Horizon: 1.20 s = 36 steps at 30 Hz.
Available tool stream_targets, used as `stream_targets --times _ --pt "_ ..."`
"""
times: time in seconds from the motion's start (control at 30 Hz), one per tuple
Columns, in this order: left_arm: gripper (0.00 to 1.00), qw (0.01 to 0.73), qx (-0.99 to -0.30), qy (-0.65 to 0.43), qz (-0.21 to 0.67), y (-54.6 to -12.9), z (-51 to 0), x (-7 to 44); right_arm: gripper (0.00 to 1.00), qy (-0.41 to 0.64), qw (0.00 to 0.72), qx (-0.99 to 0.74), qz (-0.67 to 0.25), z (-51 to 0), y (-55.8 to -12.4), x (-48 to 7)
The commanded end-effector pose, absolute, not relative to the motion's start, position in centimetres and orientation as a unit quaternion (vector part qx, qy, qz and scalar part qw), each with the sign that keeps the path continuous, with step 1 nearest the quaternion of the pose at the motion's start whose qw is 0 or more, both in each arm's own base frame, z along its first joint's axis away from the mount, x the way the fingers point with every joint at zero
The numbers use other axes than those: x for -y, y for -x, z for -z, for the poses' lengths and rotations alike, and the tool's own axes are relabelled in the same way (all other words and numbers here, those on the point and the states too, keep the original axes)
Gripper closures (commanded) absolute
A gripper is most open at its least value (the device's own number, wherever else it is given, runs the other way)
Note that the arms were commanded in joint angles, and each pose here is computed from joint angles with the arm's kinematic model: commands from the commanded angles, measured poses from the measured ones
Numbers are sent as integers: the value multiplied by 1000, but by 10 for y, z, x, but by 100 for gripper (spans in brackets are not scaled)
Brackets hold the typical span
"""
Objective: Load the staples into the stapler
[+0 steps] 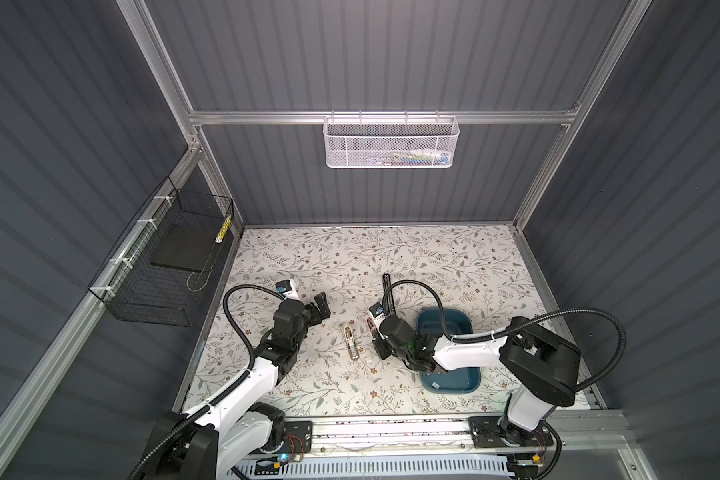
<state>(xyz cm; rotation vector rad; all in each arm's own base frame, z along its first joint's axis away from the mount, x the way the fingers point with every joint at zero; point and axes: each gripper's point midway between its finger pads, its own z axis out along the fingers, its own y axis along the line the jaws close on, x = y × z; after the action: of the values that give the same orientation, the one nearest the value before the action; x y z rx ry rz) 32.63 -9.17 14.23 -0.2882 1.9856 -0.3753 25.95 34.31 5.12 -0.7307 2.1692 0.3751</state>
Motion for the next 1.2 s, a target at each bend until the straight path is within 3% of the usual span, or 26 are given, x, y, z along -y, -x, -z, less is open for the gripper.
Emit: stream_targets --times 0.0,0.77,0.97,1.17 --pt "0 532 -823 117 162 -329 -149 92 92 288 394 -862 -137 -43 -258 -338" --pt "0 530 -824 117 164 -330 -148 94 92 256 408 -862 -160 -67 -257 -335" --pt "0 532 -823 118 165 -329 -149 93 74 256 384 -877 -136 -58 -249 -324" --pt "0 530 -823 117 166 -329 -148 94 66 259 355 -892 -104 -38 -240 -316"
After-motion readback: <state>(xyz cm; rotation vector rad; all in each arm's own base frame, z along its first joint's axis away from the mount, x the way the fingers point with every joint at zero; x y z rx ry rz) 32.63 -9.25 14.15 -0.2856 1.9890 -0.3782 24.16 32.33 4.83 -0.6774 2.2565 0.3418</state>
